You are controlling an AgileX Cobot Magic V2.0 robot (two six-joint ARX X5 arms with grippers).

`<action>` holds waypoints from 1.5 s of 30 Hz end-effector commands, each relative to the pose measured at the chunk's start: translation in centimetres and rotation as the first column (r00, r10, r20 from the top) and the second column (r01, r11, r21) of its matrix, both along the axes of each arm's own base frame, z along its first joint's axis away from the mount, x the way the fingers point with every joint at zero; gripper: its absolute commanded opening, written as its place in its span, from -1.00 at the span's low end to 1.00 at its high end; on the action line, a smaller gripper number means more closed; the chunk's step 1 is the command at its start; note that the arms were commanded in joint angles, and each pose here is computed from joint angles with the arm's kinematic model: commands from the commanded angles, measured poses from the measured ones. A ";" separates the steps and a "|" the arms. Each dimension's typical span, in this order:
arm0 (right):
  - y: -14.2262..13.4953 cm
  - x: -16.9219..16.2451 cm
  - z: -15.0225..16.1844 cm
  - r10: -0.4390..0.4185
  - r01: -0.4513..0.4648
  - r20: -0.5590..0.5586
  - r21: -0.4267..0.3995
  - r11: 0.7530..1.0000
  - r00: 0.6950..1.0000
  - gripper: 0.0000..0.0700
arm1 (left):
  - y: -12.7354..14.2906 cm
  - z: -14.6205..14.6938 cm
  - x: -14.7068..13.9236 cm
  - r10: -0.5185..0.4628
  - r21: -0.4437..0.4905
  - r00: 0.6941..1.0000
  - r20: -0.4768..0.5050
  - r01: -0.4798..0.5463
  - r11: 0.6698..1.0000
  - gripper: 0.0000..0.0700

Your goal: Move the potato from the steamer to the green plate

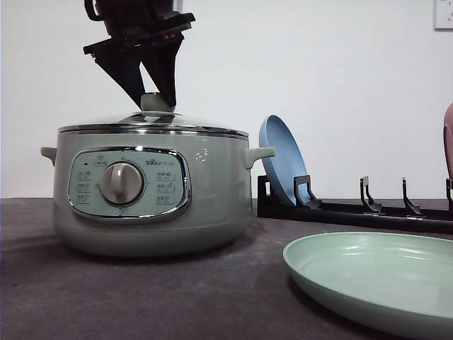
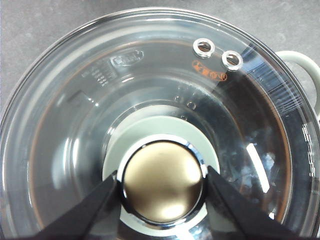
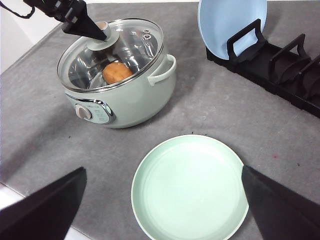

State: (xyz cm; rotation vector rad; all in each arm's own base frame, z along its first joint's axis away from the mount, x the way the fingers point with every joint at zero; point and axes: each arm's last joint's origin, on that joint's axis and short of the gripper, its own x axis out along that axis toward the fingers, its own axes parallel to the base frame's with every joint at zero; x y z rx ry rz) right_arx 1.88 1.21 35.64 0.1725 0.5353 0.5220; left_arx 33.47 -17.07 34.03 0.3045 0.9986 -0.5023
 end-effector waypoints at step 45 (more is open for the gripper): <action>-0.2 -0.1 -0.2 -0.010 0.009 -0.020 -0.047 0.999 1.000 0.80 | 9.0 9.3 0.9 0.266 -0.084 0.953 0.146 -0.256 0.963 -1.00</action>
